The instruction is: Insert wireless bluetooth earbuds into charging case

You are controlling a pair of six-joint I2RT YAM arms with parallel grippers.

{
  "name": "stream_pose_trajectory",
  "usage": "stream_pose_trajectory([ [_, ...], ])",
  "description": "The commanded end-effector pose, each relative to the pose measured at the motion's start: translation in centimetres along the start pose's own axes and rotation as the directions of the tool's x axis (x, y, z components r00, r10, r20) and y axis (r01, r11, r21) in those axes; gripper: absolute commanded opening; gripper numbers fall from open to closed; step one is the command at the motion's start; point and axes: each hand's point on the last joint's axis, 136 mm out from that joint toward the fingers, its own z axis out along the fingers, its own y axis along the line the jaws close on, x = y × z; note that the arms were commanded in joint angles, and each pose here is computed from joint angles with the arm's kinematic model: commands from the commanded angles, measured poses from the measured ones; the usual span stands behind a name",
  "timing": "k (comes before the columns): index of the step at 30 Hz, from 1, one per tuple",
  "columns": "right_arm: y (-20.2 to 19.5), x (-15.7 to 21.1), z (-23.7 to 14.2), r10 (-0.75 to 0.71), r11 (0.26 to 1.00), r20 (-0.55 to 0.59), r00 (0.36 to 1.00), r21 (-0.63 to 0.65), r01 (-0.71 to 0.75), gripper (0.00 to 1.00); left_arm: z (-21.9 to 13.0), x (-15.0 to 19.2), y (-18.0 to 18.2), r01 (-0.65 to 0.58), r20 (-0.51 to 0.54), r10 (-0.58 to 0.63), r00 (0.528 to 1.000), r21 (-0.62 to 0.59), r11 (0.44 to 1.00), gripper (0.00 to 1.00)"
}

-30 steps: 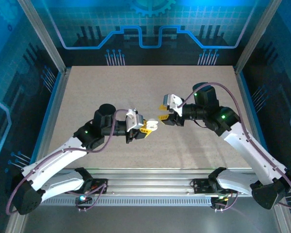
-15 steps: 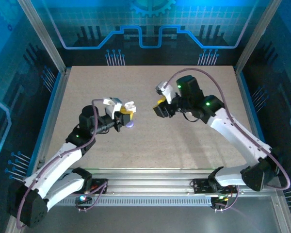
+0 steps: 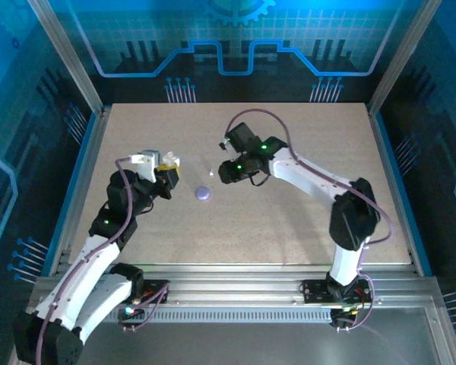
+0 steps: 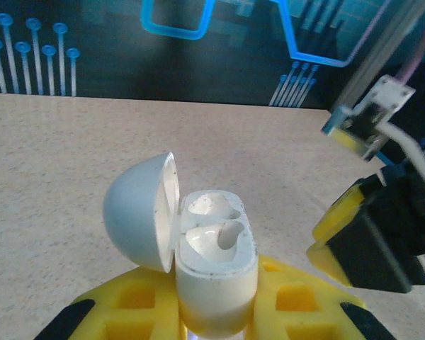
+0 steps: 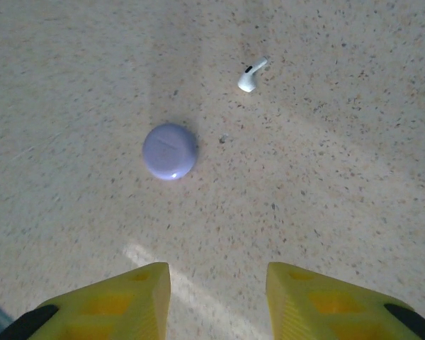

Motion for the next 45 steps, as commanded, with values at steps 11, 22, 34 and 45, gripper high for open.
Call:
stream_pose_trajectory([
  [11,0.6,-4.4,9.8,0.067,0.998,-0.015,0.998,0.018,-0.066,0.4,-1.2,1.3,2.8,0.018,-0.036,-0.023,0.999,-0.134,0.991,0.12],
  [22,-2.0,-6.0,15.3,0.086,0.989,-0.003,0.996,0.124,-0.085,0.39,-1.6,0.8,3.4,0.004,-0.026,-0.008,1.0,-0.156,0.988,0.12],
  [34,-3.2,-6.2,17.3,0.06,0.983,0.018,0.998,0.17,-0.062,0.33,-1.5,0.7,3.2,0.014,-0.017,-0.016,1.0,-0.133,0.991,0.13],
  [45,-3.9,-5.5,17.5,0.062,0.978,-0.003,0.998,0.199,-0.06,0.24,-1.5,0.8,3.2,0.012,-0.018,-0.014,1.0,-0.131,0.991,0.13],
])
